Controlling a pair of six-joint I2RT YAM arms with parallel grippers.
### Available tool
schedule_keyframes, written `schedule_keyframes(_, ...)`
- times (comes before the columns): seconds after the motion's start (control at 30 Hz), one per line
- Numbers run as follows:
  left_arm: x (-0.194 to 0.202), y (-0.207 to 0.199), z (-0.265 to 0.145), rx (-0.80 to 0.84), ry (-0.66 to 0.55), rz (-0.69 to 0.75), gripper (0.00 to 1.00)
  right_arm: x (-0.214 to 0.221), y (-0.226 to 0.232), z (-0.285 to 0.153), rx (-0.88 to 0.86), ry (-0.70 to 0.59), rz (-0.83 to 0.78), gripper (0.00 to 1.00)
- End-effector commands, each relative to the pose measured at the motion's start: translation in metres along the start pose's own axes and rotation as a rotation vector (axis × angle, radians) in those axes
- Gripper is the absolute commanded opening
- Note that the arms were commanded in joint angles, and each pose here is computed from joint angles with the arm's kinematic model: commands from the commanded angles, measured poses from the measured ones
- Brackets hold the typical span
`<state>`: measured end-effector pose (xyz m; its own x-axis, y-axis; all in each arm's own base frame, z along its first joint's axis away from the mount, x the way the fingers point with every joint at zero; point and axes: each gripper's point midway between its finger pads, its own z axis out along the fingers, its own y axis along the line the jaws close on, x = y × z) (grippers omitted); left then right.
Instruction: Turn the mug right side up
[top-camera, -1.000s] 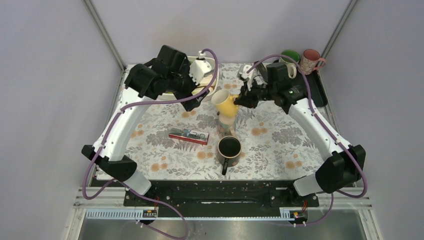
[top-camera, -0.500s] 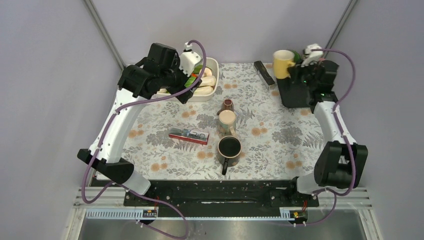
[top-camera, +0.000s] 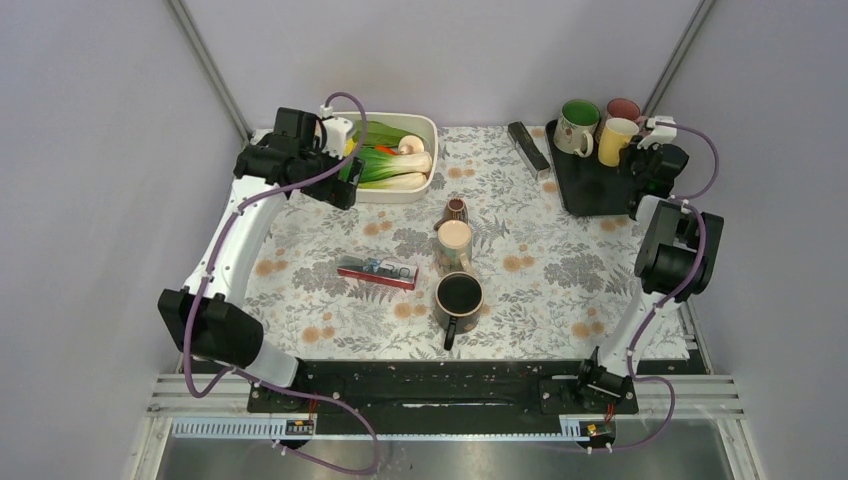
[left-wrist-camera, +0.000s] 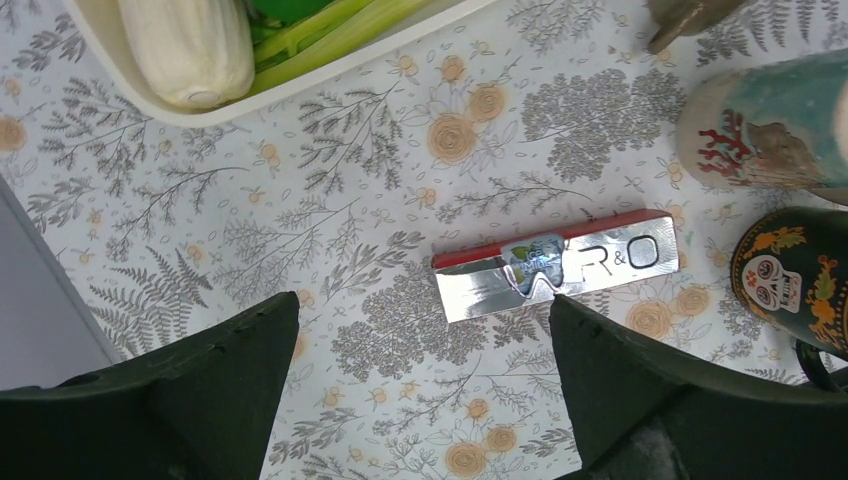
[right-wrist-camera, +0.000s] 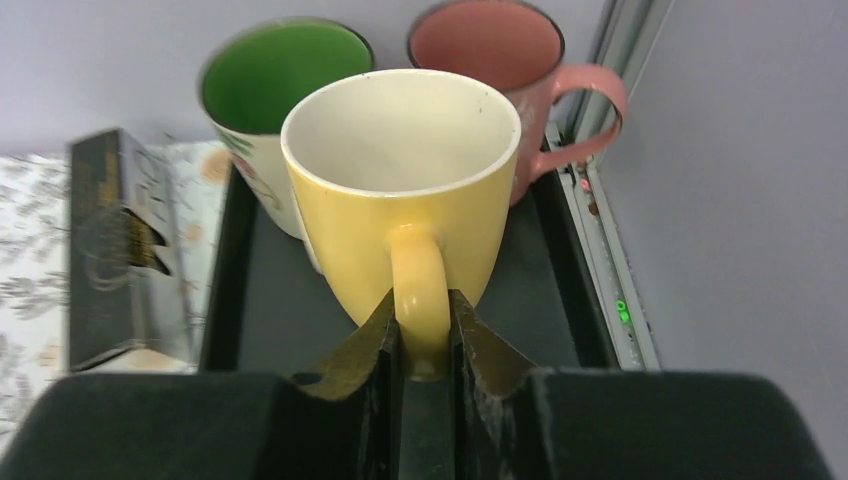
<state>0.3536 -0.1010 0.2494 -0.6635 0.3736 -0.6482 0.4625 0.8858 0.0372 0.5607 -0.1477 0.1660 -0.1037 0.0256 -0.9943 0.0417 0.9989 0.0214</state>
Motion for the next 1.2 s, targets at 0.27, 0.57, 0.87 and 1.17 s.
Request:
schedule_keyframes(0.27, -0.016, 0.05, -0.012, -0.09, -0.098, -0.114, 0.99, -0.031, -0.027, 0.059, -0.051, -0.071, -0.194, 0.0)
schedule_keyframes(0.57, -0.024, 0.064, -0.017, -0.123, -0.117, -0.125, 0.99, -0.015, -0.021, 0.067, -0.146, 0.027, -0.304, 0.0)
schedule_keyframes(0.87, -0.026, 0.066, -0.019, -0.133, -0.12, -0.125, 0.99, 0.017, -0.017, 0.057, -0.243, 0.079, -0.562, 0.0)
schedule_keyframes(1.17, -0.028, 0.07, -0.024, -0.154, -0.126, -0.12, 0.99, 0.034, -0.037, 0.057, -0.184, 0.156, -0.654, 0.05)
